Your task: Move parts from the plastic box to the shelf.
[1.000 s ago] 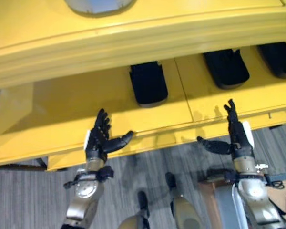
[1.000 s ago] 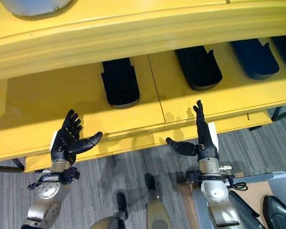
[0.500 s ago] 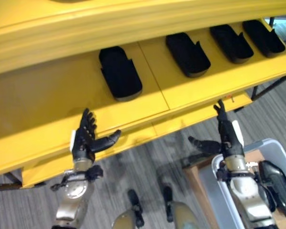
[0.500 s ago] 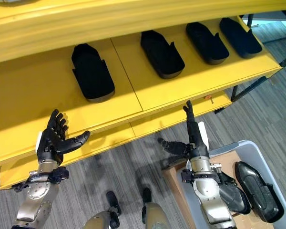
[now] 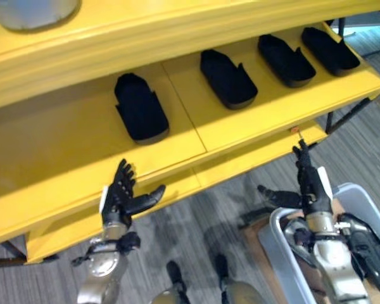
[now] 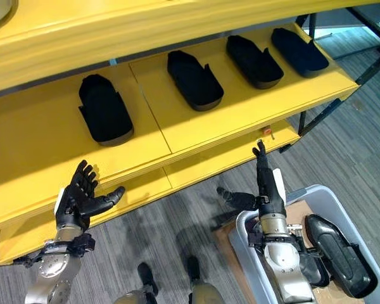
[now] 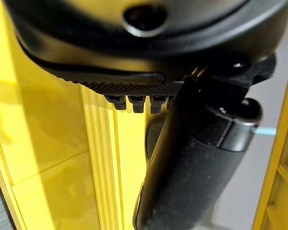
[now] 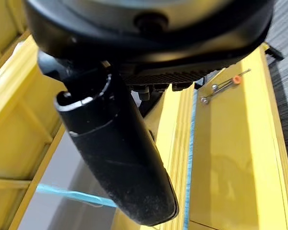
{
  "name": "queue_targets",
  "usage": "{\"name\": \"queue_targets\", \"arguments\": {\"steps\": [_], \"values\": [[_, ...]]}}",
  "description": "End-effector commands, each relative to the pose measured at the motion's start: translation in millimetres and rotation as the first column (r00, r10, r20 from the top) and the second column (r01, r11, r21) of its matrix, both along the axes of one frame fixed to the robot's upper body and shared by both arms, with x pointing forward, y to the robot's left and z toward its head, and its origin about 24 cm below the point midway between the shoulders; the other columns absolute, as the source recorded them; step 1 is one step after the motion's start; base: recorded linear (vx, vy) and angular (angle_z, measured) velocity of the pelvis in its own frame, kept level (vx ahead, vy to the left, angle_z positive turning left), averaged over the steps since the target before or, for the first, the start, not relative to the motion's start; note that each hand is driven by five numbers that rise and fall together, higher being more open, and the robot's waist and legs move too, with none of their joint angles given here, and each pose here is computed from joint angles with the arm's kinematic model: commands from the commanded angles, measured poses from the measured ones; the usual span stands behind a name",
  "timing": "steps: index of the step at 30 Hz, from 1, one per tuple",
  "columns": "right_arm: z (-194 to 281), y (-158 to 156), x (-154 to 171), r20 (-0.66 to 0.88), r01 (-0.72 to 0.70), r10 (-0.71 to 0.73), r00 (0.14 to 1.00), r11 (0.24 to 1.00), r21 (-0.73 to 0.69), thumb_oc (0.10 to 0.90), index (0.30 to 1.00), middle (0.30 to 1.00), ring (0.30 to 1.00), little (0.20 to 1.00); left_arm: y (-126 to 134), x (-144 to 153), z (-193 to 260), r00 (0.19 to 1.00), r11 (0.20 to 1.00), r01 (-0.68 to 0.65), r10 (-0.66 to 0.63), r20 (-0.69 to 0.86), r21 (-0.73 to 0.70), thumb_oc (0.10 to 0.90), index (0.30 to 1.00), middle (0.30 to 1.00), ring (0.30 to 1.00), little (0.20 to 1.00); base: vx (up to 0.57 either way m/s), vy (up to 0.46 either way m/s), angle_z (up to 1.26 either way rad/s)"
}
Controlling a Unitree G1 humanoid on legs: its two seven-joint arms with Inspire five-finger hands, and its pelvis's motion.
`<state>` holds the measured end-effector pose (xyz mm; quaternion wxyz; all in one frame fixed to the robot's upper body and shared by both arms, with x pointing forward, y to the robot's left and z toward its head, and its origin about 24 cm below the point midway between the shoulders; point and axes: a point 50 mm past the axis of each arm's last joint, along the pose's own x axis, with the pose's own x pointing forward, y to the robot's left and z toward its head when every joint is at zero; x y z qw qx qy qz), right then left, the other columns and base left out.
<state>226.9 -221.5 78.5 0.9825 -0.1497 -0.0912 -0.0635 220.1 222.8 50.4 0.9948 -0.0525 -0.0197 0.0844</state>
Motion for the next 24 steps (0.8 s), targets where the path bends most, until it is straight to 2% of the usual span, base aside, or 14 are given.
{"name": "queue_targets", "arguments": {"steps": [1,15,22,24], "values": [[41.4,-3.8,-4.5,0.235,-0.012,0.009,0.972,1.0,0.011,0.9,1.0,1.0,1.0,1.0,1.1,7.0,32.8,0.984,1.0,0.025,-0.027,0.178,0.014,0.9,1.0,1.0,1.0,1.0,-0.05,-0.082,0.04],[38.4,-18.0,-19.2,0.231,0.044,-0.043,0.972,0.999,0.001,0.9,1.0,1.0,1.0,1.0,-17.1,11.4,31.3,0.977,0.994,0.111,-0.108,0.181,-0.007,0.9,1.0,1.0,1.0,1.0,-0.09,-0.111,0.05],[38.5,-7.8,-10.4,0.223,-0.053,0.051,0.973,0.999,0.0,0.9,1.0,1.0,1.0,1.0,-12.3,-0.2,29.7,0.978,0.995,0.096,-0.093,0.187,-0.01,0.9,1.0,1.0,1.0,1.0,0.03,0.06,-1.05],[35.4,-6.0,-9.5,0.21,-0.081,0.068,0.975,0.995,0.053,0.9,1.0,1.0,1.0,1.0,-13.1,-2.8,28.5,0.977,0.994,0.107,-0.104,0.185,-0.007,0.9,1.0,1.0,1.0,1.0,0.01,0.078,-1.18]]}}
